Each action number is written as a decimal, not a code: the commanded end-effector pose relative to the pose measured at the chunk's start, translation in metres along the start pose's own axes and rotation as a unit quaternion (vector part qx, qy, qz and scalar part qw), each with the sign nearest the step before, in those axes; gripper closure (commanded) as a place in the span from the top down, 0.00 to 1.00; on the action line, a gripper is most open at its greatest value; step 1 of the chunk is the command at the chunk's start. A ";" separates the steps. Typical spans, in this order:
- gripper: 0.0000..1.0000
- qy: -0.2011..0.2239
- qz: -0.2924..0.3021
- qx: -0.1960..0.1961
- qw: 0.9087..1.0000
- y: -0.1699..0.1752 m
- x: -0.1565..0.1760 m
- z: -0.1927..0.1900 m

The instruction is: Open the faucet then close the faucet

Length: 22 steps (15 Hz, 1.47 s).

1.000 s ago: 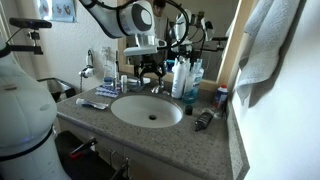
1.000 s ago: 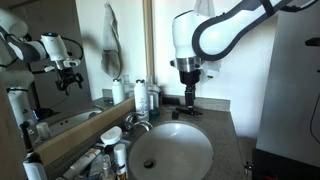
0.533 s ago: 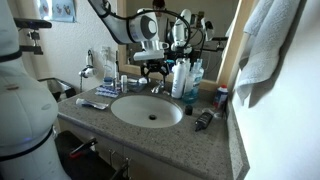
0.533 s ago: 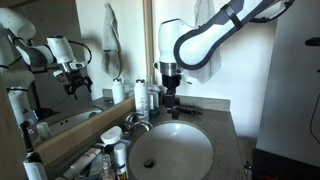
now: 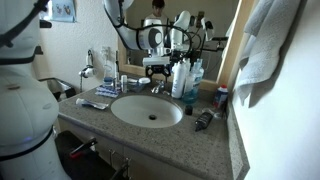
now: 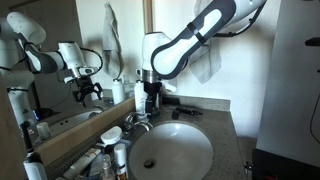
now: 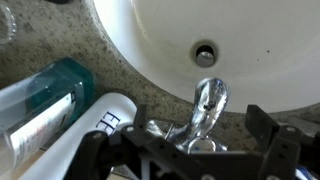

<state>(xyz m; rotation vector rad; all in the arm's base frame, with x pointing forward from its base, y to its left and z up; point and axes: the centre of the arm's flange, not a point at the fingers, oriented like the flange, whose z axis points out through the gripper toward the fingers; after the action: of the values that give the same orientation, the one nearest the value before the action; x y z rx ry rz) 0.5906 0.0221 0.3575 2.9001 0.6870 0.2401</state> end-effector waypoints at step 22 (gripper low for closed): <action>0.09 0.047 -0.006 0.021 0.999 0.005 0.043 -0.001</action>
<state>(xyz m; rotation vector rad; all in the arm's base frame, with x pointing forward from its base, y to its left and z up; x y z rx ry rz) 0.6232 0.0347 0.3480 2.9609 0.6976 0.2852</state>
